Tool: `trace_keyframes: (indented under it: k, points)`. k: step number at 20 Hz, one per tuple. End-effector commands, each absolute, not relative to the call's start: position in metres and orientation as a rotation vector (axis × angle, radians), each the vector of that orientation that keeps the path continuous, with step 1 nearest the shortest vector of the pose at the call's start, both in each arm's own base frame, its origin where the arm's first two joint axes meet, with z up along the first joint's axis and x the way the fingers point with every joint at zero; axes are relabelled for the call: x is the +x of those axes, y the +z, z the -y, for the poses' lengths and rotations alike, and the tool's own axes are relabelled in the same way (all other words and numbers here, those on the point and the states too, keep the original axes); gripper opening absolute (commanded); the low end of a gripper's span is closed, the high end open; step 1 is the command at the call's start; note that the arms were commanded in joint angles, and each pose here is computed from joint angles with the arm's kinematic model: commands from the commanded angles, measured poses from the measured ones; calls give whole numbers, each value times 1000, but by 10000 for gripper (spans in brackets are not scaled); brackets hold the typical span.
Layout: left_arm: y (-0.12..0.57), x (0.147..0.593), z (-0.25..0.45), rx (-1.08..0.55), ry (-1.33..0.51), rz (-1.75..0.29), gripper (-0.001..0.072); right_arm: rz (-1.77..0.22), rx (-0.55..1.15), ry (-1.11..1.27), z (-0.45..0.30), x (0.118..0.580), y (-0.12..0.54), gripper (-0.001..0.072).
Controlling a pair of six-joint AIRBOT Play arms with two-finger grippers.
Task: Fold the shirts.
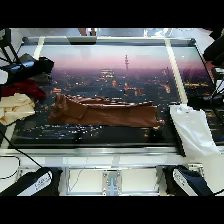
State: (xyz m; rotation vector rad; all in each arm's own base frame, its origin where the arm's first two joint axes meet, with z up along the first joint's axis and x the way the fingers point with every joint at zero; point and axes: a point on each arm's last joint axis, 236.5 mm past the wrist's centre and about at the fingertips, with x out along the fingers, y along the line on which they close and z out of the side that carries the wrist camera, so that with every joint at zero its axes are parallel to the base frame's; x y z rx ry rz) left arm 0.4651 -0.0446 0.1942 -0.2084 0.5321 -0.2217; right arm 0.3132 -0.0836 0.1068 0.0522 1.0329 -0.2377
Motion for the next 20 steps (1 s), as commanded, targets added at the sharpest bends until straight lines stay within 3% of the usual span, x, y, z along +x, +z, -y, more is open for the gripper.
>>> trace_keyframes:
  k: [1, 2, 3, 4, 8, 9, 10, 11, 16, 20]
  points:
    - [197, 462, 71, -167, -285, -529, 513, -875, 192, -285, 88, 340, 124, 167]
    - [196, 460, 78, -162, -300, -531, 513, -868, 277, -300, 86, 343, 117, 212]
    - [197, 459, 84, -158, -314, -532, 514, -884, 375, -294, 80, 343, 103, 384]
    - [196, 459, 89, -156, -324, -534, 514, -923, 447, -271, 73, 340, 86, 413]
    - [196, 458, 92, -154, -331, -535, 513, -1143, 746, -27, 33, 312, 2, 414]
    - [196, 458, 92, -155, -331, -536, 513, -1185, 805, 18, 26, 305, -14, 460]
    - [195, 458, 93, -155, -332, -538, 513, -1229, 850, 55, 19, 300, -29, 597]
    - [193, 459, 95, -153, -337, -543, 513, -1267, 868, 72, 16, 298, -42, 629]
    - [160, 465, 117, -150, -376, -621, 513, -1251, 1032, 228, -11, 326, -70, 624]
    - [125, 466, 152, -132, -440, -700, 512, -1257, 961, 233, -26, 340, -92, 621]
